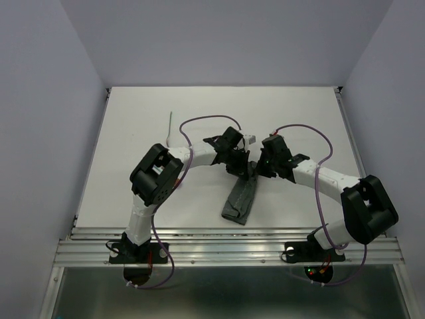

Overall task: Fold the napkin into a case and place the utensils inside
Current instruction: Stuff the top corner of the smaller-rectangle-folded napkin into the folded napkin, then smooth out the smaller rectangle-folded napkin at the center of the board.

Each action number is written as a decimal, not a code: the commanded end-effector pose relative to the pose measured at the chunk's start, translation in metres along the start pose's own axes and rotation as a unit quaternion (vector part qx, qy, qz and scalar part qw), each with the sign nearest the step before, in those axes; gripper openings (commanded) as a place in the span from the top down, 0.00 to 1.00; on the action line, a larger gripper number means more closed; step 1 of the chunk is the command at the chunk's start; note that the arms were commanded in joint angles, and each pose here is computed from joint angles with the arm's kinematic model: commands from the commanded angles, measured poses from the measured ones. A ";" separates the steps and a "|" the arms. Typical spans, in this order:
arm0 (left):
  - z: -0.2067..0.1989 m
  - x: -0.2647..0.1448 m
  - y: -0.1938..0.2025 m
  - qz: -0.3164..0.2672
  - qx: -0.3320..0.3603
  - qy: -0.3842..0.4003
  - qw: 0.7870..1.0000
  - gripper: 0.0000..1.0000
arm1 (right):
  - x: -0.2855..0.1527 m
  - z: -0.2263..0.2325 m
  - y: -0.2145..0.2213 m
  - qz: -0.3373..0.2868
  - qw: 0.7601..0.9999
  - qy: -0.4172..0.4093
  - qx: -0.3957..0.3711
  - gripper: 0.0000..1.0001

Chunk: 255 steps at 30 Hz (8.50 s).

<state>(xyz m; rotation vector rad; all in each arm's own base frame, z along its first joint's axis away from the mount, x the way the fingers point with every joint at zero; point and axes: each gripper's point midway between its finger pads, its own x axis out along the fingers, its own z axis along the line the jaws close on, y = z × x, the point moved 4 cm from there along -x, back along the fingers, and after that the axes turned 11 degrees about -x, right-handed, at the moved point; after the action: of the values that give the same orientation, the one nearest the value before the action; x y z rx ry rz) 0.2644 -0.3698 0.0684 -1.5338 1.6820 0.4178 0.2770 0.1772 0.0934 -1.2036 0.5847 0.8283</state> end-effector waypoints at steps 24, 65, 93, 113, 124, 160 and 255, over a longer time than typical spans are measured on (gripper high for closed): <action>-0.028 -0.049 -0.025 -0.040 0.073 -0.003 0.997 1.00 | -0.007 0.012 -0.026 -0.043 0.999 -0.025 0.002 0.99; -0.017 0.015 -0.026 -0.007 0.006 0.057 0.998 1.00 | -0.003 0.015 -0.025 -0.035 0.999 -0.031 -0.001 0.99; -0.016 0.029 -0.025 -0.020 -0.013 0.050 0.998 1.00 | -0.005 -0.004 -0.023 -0.035 0.999 0.027 -0.023 0.72; -0.020 0.022 -0.023 -0.025 -0.011 0.052 0.998 1.00 | -0.002 -0.019 -0.037 -0.037 0.998 0.048 0.011 0.89; -0.022 0.028 -0.025 -0.020 -0.011 0.059 0.998 1.00 | 0.025 -0.005 -0.017 0.012 1.000 -0.006 0.027 0.98; -0.048 0.005 -0.009 -0.001 0.011 0.073 0.997 1.00 | 0.030 -0.026 -0.009 0.015 0.997 0.054 0.053 0.99; 0.030 -0.060 0.083 -0.012 -0.094 -0.024 0.995 1.00 | -0.031 0.010 0.094 0.137 0.978 -0.150 0.050 0.09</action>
<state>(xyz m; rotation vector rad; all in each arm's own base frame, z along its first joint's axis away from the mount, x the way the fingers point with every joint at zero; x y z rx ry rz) 0.1928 -0.2844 0.0645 -1.6212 1.6072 0.6605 0.1967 0.1820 0.0727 -0.9375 0.5436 1.1180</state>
